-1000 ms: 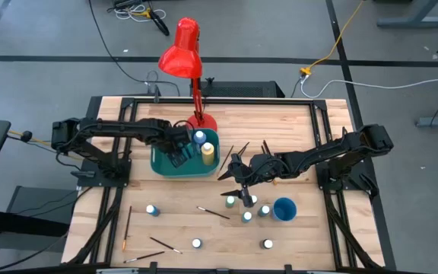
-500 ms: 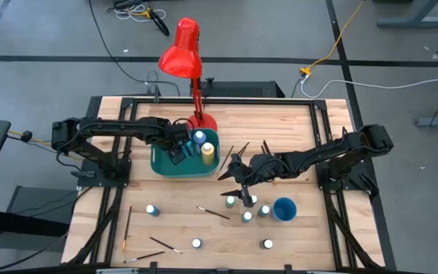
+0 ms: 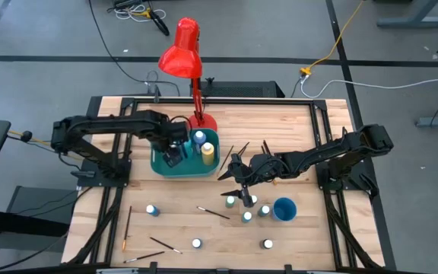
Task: Pick & Place Paint Supplies
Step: Put the small light blue paint bottle into the green bin
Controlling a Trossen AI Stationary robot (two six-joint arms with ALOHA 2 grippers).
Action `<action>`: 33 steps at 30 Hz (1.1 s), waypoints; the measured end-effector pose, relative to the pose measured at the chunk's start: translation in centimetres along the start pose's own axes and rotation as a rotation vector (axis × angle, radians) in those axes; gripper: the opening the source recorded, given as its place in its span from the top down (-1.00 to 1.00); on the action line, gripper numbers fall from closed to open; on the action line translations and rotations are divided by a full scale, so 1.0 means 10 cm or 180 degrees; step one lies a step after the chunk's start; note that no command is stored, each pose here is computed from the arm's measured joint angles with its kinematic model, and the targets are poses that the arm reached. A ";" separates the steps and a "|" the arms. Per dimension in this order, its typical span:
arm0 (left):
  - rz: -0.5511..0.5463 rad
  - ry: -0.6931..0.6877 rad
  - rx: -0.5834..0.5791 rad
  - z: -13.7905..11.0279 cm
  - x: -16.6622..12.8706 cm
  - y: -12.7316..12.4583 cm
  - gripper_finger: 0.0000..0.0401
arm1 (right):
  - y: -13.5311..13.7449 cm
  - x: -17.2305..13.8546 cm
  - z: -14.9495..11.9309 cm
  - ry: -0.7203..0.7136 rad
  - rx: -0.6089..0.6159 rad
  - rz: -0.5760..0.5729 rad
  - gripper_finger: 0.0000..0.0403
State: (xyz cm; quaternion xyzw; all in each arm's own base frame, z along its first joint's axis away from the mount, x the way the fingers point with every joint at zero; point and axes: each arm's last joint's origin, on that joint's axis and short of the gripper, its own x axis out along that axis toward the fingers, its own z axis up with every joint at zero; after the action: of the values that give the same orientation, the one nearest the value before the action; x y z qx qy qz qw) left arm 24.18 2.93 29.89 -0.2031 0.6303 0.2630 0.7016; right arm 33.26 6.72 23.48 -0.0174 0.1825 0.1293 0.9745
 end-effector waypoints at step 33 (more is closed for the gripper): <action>-0.0225 0.0039 -0.0929 -1.78 0.18 -1.24 -0.22 | 0.00 0.00 0.01 -0.0025 0.0179 0.0001 -0.31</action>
State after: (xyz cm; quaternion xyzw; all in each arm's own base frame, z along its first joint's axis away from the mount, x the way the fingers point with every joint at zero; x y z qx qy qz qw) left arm 18.25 -17.51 25.36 -0.3266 0.5820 0.3258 0.6696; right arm 33.28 6.73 23.55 0.0105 0.1823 0.1243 0.9753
